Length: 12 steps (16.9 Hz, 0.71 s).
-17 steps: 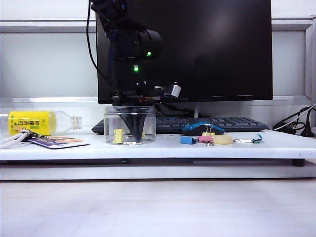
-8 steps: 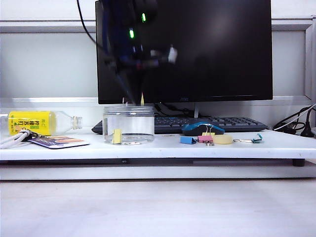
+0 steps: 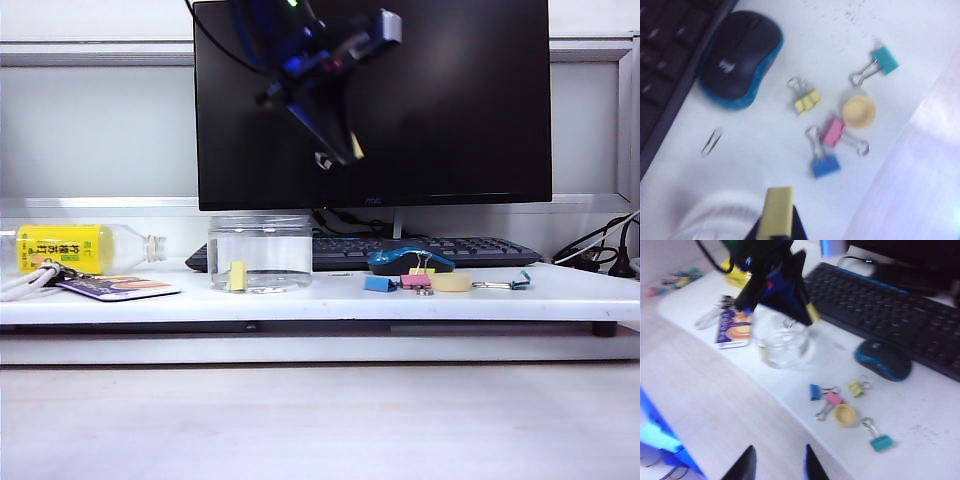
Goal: Take the clips out of the round transparent plastic box and place them on the table.
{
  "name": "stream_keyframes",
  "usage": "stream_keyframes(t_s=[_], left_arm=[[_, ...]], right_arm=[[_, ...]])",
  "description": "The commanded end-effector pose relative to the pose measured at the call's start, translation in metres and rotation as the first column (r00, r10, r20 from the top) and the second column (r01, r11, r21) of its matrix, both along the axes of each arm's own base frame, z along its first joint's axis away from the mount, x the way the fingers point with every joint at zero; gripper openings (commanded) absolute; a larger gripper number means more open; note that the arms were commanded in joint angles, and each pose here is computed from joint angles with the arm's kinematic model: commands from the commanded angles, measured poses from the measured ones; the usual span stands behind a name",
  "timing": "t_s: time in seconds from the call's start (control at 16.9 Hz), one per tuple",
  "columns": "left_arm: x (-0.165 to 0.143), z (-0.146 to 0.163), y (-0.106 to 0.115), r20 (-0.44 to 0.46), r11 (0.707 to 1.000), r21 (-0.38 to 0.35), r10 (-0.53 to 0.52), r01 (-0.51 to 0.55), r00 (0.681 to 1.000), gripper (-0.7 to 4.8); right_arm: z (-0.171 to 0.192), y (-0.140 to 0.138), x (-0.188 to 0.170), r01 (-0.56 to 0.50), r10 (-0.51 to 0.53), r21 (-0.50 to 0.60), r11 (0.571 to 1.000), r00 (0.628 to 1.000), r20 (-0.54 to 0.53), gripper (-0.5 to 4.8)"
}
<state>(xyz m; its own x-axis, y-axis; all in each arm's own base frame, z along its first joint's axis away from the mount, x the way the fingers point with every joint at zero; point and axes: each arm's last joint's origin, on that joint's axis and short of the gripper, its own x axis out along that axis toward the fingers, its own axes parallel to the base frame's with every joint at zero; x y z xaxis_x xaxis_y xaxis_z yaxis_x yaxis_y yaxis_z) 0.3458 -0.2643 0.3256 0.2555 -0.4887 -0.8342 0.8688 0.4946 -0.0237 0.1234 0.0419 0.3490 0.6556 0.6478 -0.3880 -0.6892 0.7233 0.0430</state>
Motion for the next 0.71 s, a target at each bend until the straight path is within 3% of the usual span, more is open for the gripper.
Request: stream_keyframes(t_s=[0.06,0.18,0.24,0.53,0.71], left_arm=[[0.007,-0.015,-0.015,0.013,1.000,-0.019,-0.019,0.019,1.000,-0.06],[0.014,-0.032,-0.023,-0.006,1.000,-0.011,-0.015,0.015,1.000,-0.06],[0.023,-0.056,-0.030,-0.040,1.000,0.006,-0.001,0.001,0.999,-0.06],[0.031,-0.079,-0.036,-0.072,1.000,0.025,0.015,-0.014,0.997,0.05],[0.033,-0.078,-0.037,-0.054,1.000,0.011,0.016,-0.015,0.998,1.13]], right_arm=[[0.003,0.000,-0.001,0.004,-0.004,0.001,1.000,1.000,0.023,1.26],[0.003,0.000,-0.001,0.004,-0.004,0.001,1.000,1.000,0.023,1.26],[0.003,0.000,-0.001,0.004,-0.004,0.001,1.000,1.000,0.021,1.26],[0.002,0.000,-0.001,0.004,-0.004,0.000,1.000,1.000,0.018,1.26],[0.002,0.000,-0.001,0.004,-0.004,0.000,1.000,1.000,0.017,1.26]])
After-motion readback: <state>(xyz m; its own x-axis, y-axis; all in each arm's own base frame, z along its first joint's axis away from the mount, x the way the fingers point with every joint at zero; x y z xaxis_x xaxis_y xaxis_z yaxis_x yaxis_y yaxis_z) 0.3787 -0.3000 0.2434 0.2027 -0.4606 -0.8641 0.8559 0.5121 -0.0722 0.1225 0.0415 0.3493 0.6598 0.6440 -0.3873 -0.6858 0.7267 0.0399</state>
